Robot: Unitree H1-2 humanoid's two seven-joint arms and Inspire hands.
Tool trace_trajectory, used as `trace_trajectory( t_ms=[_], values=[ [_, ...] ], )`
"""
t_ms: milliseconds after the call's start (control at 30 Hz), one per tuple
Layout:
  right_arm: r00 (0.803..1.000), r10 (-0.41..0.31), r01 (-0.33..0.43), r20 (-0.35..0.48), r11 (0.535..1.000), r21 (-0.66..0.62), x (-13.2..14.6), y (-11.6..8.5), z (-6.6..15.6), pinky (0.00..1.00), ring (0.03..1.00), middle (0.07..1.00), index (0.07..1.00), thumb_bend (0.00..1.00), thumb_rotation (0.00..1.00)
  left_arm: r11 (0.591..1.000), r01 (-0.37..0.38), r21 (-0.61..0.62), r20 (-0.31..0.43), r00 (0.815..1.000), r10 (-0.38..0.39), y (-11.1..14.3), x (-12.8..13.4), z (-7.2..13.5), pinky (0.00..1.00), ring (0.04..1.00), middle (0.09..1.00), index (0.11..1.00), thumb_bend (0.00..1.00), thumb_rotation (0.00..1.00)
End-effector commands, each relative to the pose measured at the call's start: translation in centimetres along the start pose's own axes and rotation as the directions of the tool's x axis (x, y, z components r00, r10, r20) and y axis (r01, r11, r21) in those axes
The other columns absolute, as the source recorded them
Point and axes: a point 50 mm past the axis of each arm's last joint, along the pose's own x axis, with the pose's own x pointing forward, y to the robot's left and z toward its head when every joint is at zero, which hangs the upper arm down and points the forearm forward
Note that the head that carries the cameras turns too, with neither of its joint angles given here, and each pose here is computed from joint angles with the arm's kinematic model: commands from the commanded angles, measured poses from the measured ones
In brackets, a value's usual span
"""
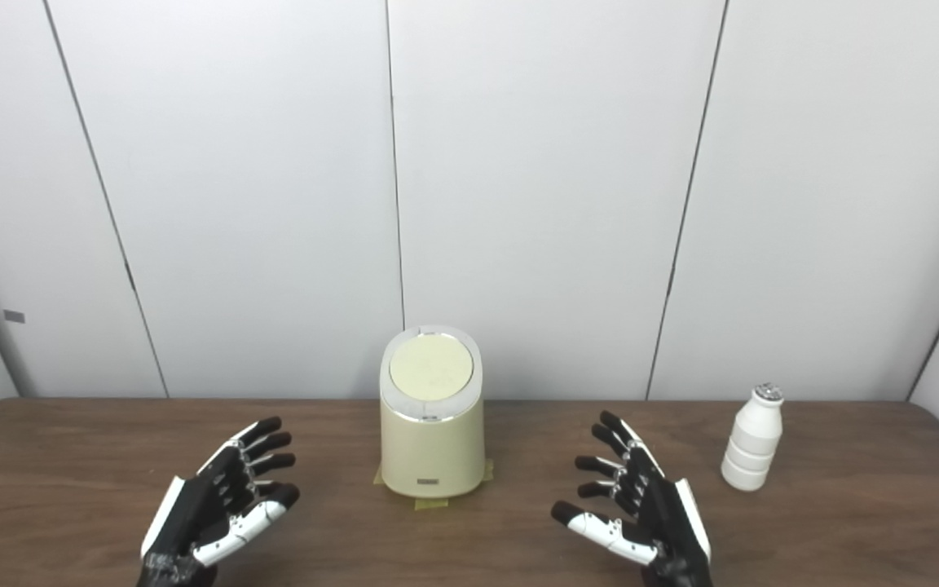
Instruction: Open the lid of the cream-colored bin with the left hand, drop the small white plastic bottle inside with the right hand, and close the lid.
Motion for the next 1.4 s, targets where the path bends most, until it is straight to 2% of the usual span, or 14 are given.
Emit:
trace_trajectory(
  t_ms=[0,167,233,300,400,433,567,767,833,867,933,1033,1233,1367],
  values=[
    [0.998,0.006,-0.005,0.057,1.000,-0.018,1.0,-0.4,1.3,0.57,0.727,0.874,0.885,0.84,0.24,1.000,-0.020,0.002,0.127,0.992,0.020,-0.7,2.3,2.7,0.67,0.793,0.836,0.877,0.71,0.25],
    [0.999,0.012,-0.011,0.053,1.000,-0.014,0.9,-0.4,1.4,0.57,0.726,0.867,0.879,0.84,0.24,0.997,-0.075,0.020,0.175,0.982,0.070,-1.1,4.0,4.7,0.74,0.815,0.852,0.882,0.76,0.25],
    [0.998,0.011,-0.010,0.056,1.000,-0.019,0.9,-0.4,1.4,0.57,0.724,0.864,0.875,0.85,0.24,0.996,-0.066,0.060,0.197,0.979,0.053,-1.3,5.1,5.6,0.76,0.829,0.873,0.885,0.76,0.25],
    [0.998,0.011,-0.009,0.062,1.000,-0.027,0.9,-0.4,1.4,0.57,0.722,0.862,0.873,0.85,0.24,0.993,-0.059,0.104,0.205,0.978,0.037,-1.5,6.0,6.1,0.83,0.870,0.913,0.902,0.75,0.28],
    [0.997,0.016,-0.014,0.071,0.999,-0.033,0.7,-0.5,1.4,0.57,0.713,0.859,0.871,0.83,0.22,0.990,-0.058,0.132,0.205,0.978,0.030,-2.1,7.2,6.8,0.92,0.915,0.933,0.904,0.79,0.32],
    [0.997,0.016,-0.014,0.069,0.999,-0.035,0.7,-0.5,1.4,0.58,0.718,0.861,0.872,0.83,0.22,0.990,-0.053,0.131,0.206,0.978,0.025,-2.4,7.7,7.1,0.93,0.920,0.927,0.905,0.81,0.31],
    [0.998,0.015,-0.013,0.060,0.999,-0.035,0.5,-0.6,1.5,0.58,0.732,0.869,0.874,0.84,0.25,0.991,-0.038,0.130,0.211,0.977,0.010,-3.6,9.8,8.3,0.86,0.925,0.930,0.911,0.79,0.26],
    [0.998,0.015,-0.013,0.055,0.999,-0.042,0.4,-0.5,1.5,0.59,0.734,0.865,0.871,0.83,0.26,0.988,0.004,0.155,0.185,0.982,-0.033,-5.4,12.1,9.4,0.85,0.960,0.970,0.944,0.80,0.24],
    [0.998,0.019,-0.017,0.052,0.999,-0.039,0.3,-0.4,1.6,0.59,0.733,0.866,0.874,0.84,0.27,0.985,0.010,0.171,0.177,0.983,-0.041,-6.2,12.8,9.7,0.88,0.979,0.983,0.959,0.81,0.23],
    [0.999,0.020,-0.018,0.051,0.999,-0.039,0.3,-0.3,1.6,0.59,0.735,0.868,0.875,0.83,0.27,0.982,0.015,0.188,0.177,0.983,-0.049,-6.5,13.2,9.8,0.94,0.992,0.993,0.973,0.82,0.22],
    [0.999,0.019,-0.017,0.049,0.999,-0.040,0.3,-0.3,1.6,0.59,0.736,0.869,0.876,0.84,0.29,0.968,0.011,0.250,0.188,0.980,-0.059,-7.0,13.8,9.9,0.98,0.998,0.999,0.993,0.82,0.23],
    [0.999,0.017,-0.015,0.051,0.999,-0.048,0.3,-0.2,1.7,0.59,0.736,0.871,0.878,0.83,0.31,0.931,-0.026,0.363,0.216,0.975,-0.057,-7.8,14.6,10.2,1.00,1.000,1.000,1.000,0.86,0.29],
    [0.998,0.015,-0.013,0.053,0.999,-0.043,0.3,-0.1,1.7,0.58,0.724,0.869,0.877,0.83,0.32,0.900,-0.050,0.433,0.246,0.967,-0.064,-9.1,16.4,10.7,1.00,1.000,1.000,1.000,0.89,0.30],
    [0.998,0.018,-0.017,0.054,0.999,-0.031,0.3,0.0,1.7,0.59,0.735,0.877,0.883,0.82,0.31,0.847,-0.061,0.528,0.231,0.970,-0.074,-10.1,17.7,11.2,1.00,1.000,1.000,1.000,0.89,0.32]
  ],
)
